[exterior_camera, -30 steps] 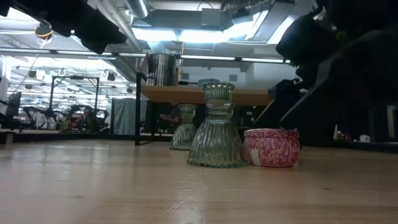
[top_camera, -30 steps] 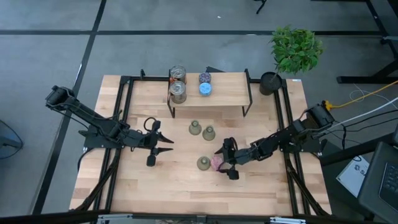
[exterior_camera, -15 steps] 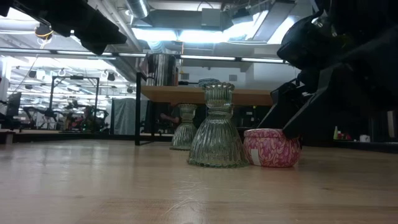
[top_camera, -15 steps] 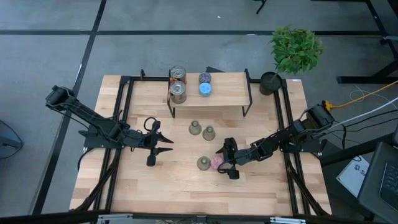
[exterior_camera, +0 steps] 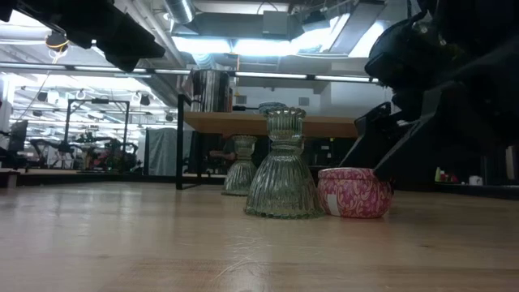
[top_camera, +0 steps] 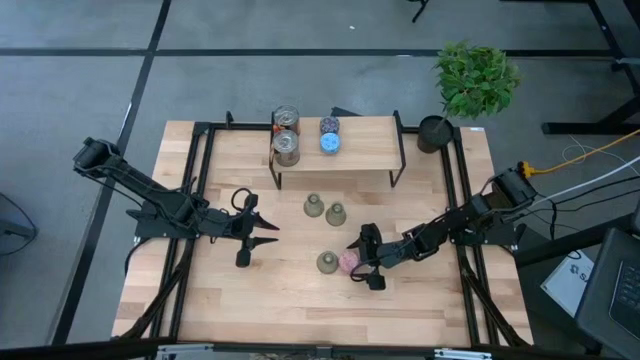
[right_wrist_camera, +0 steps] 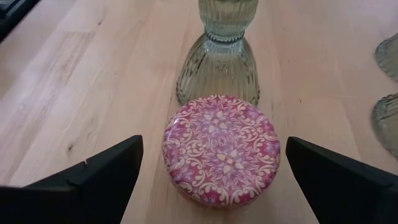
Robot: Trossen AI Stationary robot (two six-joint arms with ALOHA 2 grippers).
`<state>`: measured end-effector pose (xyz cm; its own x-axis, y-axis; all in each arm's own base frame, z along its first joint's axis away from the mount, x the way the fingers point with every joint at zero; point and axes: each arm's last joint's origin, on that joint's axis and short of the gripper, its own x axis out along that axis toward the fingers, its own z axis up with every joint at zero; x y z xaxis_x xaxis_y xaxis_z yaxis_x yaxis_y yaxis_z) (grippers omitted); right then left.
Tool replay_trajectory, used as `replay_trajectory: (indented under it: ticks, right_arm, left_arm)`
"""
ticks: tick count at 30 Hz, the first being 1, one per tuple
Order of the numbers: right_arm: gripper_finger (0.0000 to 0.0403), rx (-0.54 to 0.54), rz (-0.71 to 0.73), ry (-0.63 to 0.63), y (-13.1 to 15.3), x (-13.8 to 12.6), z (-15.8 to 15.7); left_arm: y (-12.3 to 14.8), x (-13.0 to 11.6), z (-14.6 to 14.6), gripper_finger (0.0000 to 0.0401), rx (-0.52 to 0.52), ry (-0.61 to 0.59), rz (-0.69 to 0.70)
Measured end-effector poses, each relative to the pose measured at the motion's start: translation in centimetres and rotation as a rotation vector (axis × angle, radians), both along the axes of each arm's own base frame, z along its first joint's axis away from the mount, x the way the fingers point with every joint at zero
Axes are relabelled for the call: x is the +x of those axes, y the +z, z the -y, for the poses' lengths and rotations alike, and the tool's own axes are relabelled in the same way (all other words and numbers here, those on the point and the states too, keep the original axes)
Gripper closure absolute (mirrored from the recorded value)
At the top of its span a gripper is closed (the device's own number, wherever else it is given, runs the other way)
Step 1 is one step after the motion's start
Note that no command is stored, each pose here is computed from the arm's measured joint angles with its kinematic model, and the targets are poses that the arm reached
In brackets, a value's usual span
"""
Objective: Pick & Place candle stick holders
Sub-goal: Put the pink scented candle on the shelf aligned with the other scented candles
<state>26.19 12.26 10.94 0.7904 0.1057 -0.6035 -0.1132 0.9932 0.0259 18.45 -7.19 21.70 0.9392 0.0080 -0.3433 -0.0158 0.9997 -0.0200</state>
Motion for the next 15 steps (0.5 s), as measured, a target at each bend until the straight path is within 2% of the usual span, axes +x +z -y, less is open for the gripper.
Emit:
replay_trajectory:
  ticks: [7,15]
  right_arm:
    - [0.0005,-0.027,-0.086,0.017,-1.0,1.8,-1.0]
    - [0.0005,-0.045,-0.095,0.034,0.3,3.2,-1.7]
  left_arm:
    - [-0.1,0.0,0.0,0.0274,0.002,0.000,-0.006]
    - [-0.1,0.0,0.0,0.0274,0.000,0.002,-0.012]
